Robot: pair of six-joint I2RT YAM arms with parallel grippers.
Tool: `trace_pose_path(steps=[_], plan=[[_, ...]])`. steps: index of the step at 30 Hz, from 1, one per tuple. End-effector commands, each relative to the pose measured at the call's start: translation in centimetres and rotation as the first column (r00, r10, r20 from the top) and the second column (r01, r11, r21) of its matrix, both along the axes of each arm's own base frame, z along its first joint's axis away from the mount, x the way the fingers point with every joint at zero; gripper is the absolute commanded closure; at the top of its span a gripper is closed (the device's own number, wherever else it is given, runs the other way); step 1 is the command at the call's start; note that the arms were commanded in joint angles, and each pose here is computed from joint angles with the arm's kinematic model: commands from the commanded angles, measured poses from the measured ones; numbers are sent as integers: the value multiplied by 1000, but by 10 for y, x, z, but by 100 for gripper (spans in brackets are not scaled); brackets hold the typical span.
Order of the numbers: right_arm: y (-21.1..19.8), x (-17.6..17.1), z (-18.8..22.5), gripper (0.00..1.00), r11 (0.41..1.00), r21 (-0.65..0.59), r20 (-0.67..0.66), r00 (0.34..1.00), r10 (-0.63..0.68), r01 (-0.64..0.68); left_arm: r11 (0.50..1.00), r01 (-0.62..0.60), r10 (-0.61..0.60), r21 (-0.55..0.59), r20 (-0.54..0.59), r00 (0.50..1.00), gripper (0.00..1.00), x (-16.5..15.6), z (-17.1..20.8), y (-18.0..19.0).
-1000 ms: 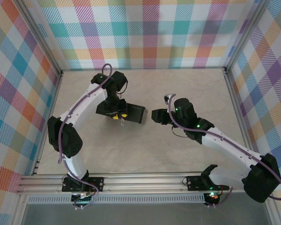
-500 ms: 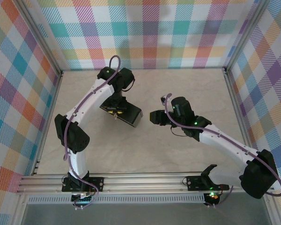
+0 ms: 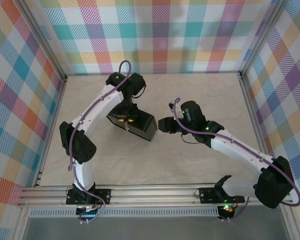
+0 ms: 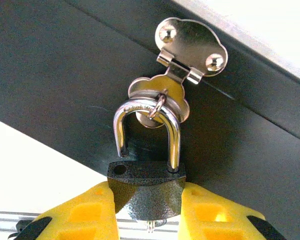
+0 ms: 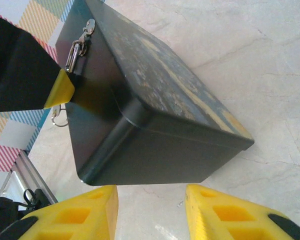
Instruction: Unlock a padlock with a key
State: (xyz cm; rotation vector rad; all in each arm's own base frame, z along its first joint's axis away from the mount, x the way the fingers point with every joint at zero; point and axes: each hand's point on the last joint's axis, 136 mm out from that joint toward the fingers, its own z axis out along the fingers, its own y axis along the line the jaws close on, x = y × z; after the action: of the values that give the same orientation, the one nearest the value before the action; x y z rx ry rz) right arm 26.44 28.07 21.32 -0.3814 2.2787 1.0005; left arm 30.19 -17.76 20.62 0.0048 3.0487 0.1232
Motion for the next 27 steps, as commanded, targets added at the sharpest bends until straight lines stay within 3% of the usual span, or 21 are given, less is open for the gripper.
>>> trace_pose_path(steps=[1,4,10,16,23,27], plan=[[6,0,9,62,999,15,4,999,32,-32,994,-15,6,104,89,996,100,12,12,10],[7,-1,7,62,999,23,-4,999,34,-34,976,-23,-1,218,110,994,100,13,15,28],[12,-2,3,63,998,30,-28,998,52,-51,938,-72,5,338,194,981,100,18,31,54],[12,-3,3,63,998,31,-33,998,54,-53,954,-66,2,291,215,977,100,25,36,43],[8,-7,0,63,999,12,-38,998,52,-52,1000,-27,28,-9,190,981,100,22,38,-6],[1,-8,2,63,999,-9,-24,999,32,-32,997,-9,20,-76,151,988,100,12,38,-18]])
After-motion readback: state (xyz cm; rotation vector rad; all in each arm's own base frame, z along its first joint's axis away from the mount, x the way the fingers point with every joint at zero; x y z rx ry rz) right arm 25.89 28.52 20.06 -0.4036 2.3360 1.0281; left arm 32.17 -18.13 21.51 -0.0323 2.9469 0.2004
